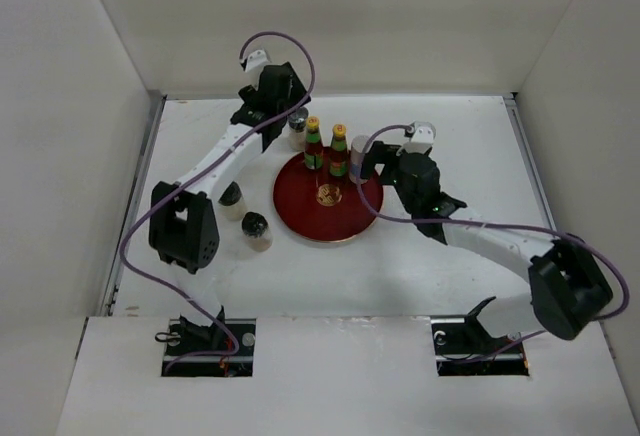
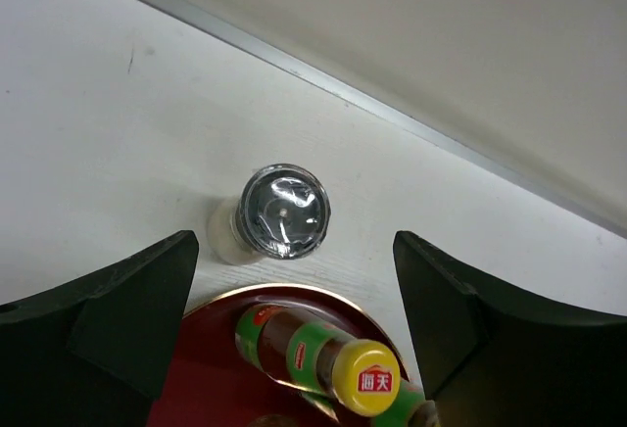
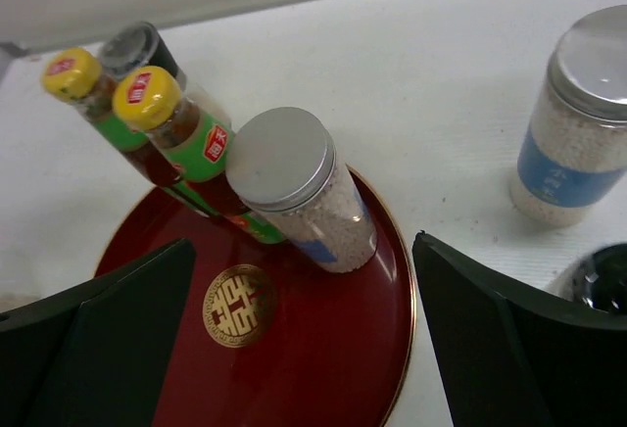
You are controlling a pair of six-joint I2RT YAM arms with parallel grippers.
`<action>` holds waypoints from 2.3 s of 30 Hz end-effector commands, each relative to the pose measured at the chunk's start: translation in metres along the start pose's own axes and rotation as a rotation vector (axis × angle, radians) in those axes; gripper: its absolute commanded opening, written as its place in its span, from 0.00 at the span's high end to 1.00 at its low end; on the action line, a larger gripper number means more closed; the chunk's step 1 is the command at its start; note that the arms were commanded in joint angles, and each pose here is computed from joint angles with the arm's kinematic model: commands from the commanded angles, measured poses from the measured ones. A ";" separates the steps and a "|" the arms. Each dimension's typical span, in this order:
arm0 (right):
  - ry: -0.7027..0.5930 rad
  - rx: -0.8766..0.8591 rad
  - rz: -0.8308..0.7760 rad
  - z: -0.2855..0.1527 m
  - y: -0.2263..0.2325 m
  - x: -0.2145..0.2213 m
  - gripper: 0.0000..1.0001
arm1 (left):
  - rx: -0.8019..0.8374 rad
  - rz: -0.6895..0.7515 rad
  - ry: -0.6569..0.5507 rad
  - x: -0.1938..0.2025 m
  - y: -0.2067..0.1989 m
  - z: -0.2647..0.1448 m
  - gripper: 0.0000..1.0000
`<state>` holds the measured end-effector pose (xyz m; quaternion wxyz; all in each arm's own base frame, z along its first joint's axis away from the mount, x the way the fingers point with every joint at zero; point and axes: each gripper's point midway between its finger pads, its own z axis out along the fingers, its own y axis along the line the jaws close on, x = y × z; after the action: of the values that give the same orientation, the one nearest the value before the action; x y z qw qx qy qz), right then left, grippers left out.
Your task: Organize the condiment bottles
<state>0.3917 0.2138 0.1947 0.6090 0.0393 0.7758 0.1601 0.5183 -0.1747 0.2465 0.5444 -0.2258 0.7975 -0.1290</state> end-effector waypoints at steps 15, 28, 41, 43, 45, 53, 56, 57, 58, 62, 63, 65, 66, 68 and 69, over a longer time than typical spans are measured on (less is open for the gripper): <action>-0.089 -0.117 0.131 -0.072 0.013 -0.014 0.00 | -0.223 0.319 0.191 0.018 0.012 0.046 0.15; -0.081 -0.165 0.130 -0.079 0.026 -0.012 0.00 | -0.178 0.302 0.277 0.059 0.001 0.060 0.14; -0.077 -0.190 0.121 -0.079 0.030 -0.007 0.00 | -0.196 0.270 0.276 0.069 0.011 0.081 0.28; -0.073 -0.198 0.121 -0.078 0.031 -0.006 0.00 | -0.184 0.261 0.260 0.066 0.008 0.083 0.34; -0.076 -0.205 0.122 -0.078 0.033 -0.007 0.00 | -0.178 0.253 0.242 0.061 0.005 0.084 0.44; -0.066 -0.207 0.117 -0.076 0.033 -0.002 0.00 | -0.125 0.197 0.109 0.000 -0.005 0.075 0.64; -0.069 -0.208 0.118 -0.076 0.033 -0.002 0.00 | -0.119 0.168 0.027 -0.039 -0.001 0.063 0.64; -0.068 -0.209 0.117 -0.076 0.033 -0.001 0.00 | -0.119 0.158 0.001 -0.052 0.001 0.057 0.64; -0.067 -0.209 0.116 -0.075 0.033 -0.001 0.00 | -0.117 0.148 -0.023 -0.066 0.002 0.049 0.63; -0.070 -0.210 0.117 -0.075 0.033 -0.001 0.00 | -0.083 0.129 -0.092 -0.108 0.001 0.012 0.63; -0.071 -0.209 0.118 -0.076 0.032 -0.001 0.00 | -0.069 0.132 -0.106 -0.115 -0.001 0.001 0.62; -0.075 -0.208 0.120 -0.076 0.031 -0.003 0.00 | -0.039 0.144 -0.123 -0.121 -0.003 -0.020 0.61; -0.079 -0.209 0.122 -0.077 0.031 -0.004 0.00 | -0.031 0.150 -0.125 -0.120 -0.002 -0.030 0.61; -0.083 -0.210 0.126 -0.078 0.031 -0.006 0.00 | -0.014 0.165 -0.119 -0.110 -0.002 -0.050 0.59; -0.087 -0.210 0.128 -0.078 0.030 -0.007 0.00 | -0.007 0.173 -0.112 -0.101 -0.001 -0.059 0.59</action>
<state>0.3142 0.2235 0.2051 0.6114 0.0227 0.7498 0.2520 0.5203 -0.1114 0.2870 0.5264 -0.1804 0.8305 -0.0235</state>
